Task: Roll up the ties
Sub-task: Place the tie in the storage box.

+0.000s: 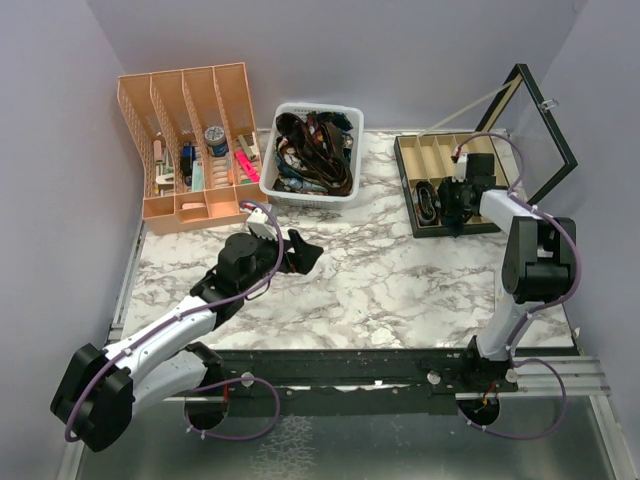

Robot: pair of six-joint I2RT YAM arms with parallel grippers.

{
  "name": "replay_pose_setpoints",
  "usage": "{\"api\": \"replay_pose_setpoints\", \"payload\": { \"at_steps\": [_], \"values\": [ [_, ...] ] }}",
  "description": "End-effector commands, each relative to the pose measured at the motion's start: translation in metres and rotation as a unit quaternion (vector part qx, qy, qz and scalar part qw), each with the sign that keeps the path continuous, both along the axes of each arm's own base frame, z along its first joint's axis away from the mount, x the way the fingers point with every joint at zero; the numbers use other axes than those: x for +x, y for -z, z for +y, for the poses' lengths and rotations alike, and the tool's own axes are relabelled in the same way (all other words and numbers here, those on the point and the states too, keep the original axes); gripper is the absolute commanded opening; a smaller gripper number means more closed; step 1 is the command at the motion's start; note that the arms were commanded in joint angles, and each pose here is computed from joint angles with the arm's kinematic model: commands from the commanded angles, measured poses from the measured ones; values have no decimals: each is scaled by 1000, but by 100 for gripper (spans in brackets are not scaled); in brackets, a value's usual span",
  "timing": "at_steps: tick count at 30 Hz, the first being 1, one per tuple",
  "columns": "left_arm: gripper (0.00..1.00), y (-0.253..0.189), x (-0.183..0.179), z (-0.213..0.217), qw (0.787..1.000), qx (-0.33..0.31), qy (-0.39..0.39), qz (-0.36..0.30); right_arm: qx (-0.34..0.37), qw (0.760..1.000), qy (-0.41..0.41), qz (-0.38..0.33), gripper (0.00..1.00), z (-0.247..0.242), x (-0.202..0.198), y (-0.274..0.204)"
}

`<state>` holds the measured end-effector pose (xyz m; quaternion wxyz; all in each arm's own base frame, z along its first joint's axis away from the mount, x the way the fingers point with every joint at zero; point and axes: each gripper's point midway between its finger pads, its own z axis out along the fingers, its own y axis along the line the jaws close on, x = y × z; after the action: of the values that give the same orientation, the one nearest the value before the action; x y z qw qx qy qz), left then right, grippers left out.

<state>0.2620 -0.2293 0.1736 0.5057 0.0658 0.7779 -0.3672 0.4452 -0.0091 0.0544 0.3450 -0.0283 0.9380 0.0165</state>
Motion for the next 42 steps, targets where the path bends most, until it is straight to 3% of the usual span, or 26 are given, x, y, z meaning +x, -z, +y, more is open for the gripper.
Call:
{"api": "replay_pose_setpoints", "payload": {
  "at_steps": [1, 10, 17, 26, 42],
  "values": [
    [99, -5, 0, -3, 1000, -11, 7, -6, -30, 999, -10, 30, 1, -1, 0, 15],
    [99, -6, 2, -3, 1000, -11, 7, -7, -41, 999, 25, 23, 3, -7, 18, 13],
    [99, -6, 2, -4, 1000, -10, 8, -7, -45, 997, 46, 51, 11, -9, 4, 34],
    [99, -6, 3, -7, 1000, -10, 14, -4, -34, 998, 35, 33, 46, 0, 6, 9],
    [99, -9, 1, -9, 1000, -14, 21, -5, -48, 998, 38, 8, 62, -5, 7, -33]
  ]
}}
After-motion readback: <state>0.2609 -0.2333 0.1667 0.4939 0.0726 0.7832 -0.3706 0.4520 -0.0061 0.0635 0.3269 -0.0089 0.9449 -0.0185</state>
